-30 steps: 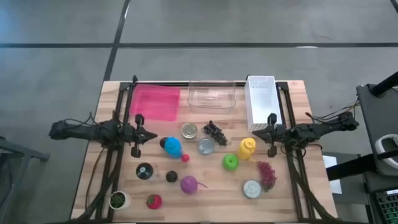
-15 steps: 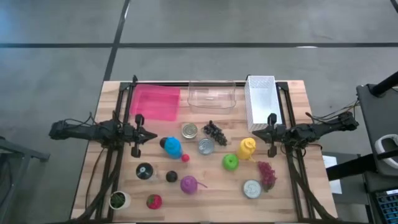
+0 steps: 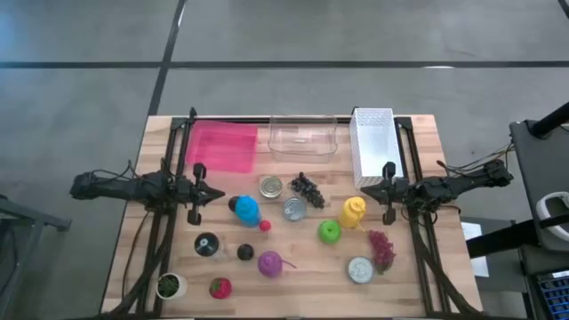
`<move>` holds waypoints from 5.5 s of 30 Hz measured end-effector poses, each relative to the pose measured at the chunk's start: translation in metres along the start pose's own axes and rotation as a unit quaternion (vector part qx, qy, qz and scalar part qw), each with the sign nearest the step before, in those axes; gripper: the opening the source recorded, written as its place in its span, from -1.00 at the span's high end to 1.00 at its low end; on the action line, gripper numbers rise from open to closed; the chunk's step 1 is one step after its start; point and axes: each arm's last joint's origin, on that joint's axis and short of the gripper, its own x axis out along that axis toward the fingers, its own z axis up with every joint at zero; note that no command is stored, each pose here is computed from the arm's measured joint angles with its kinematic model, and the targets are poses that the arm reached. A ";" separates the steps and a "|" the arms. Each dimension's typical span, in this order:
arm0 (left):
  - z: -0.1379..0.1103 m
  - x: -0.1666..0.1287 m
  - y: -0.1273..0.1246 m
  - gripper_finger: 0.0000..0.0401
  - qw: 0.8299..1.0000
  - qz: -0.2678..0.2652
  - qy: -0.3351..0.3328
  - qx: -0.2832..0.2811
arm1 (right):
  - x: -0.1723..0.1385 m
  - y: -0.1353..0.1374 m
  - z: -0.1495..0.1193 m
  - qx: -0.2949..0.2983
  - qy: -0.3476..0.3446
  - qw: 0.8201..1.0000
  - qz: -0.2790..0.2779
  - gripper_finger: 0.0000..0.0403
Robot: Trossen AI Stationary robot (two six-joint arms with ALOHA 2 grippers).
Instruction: Pick & Place Food Item
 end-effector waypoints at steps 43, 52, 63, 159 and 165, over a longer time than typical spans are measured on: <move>0.000 0.000 0.000 0.92 1.000 0.000 0.000 -0.002 | 0.000 0.000 0.000 0.000 0.000 1.000 0.000 0.96; 0.000 0.000 0.000 0.92 1.000 0.000 0.000 -0.001 | 0.000 0.000 0.000 0.017 0.000 1.000 0.000 0.96; 0.000 0.000 0.000 0.92 1.000 0.000 0.000 -0.001 | -0.002 -0.001 0.019 0.000 -0.090 0.996 -0.004 0.96; 0.000 0.000 0.000 0.92 1.000 0.000 0.000 0.000 | 0.016 0.018 0.169 -0.014 0.279 0.944 0.177 0.43; 0.000 0.000 0.000 0.92 1.000 0.000 0.000 0.000 | 0.024 0.022 0.162 -0.029 0.306 0.933 0.188 0.23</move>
